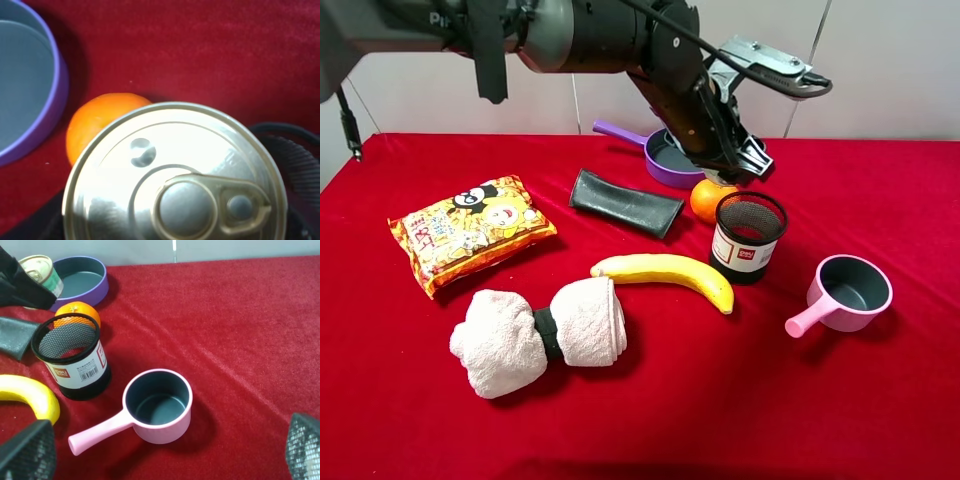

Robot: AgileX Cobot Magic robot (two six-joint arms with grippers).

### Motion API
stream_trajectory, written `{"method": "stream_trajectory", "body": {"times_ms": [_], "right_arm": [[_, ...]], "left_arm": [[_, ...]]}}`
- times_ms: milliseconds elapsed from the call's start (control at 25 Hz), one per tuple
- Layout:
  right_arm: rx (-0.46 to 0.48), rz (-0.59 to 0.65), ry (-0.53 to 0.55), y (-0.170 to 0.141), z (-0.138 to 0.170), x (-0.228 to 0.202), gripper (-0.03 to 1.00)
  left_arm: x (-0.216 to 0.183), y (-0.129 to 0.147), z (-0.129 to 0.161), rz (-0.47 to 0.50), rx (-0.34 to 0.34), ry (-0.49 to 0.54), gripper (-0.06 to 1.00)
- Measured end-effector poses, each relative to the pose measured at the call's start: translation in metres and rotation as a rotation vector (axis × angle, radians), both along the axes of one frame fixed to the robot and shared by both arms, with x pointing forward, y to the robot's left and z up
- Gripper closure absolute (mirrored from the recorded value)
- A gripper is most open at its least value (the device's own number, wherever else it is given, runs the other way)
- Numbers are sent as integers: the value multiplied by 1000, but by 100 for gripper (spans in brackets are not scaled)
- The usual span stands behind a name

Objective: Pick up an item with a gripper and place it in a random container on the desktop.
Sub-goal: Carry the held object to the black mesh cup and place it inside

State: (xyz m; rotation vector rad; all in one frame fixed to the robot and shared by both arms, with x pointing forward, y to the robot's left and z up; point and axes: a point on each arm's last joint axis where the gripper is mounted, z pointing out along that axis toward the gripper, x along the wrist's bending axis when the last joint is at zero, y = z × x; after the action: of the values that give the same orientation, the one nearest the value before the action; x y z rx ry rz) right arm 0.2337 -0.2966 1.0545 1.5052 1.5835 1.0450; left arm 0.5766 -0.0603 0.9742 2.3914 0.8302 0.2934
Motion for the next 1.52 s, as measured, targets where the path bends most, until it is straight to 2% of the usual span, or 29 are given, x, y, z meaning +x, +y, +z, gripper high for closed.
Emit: {"method": "stream_trajectory", "body": {"times_ms": [1040,1320,1520], "right_arm": [[0,0,0,0,0,0,28],[0,0,0,0,0,0,28],[0,0,0,0,0,0,28]], "left_arm": [[-33,-28,-3,-85,3,11,30],[-31,-30,-23,-85,37,40,30],[-31,-30,-26,-86,42,42,30]]}}
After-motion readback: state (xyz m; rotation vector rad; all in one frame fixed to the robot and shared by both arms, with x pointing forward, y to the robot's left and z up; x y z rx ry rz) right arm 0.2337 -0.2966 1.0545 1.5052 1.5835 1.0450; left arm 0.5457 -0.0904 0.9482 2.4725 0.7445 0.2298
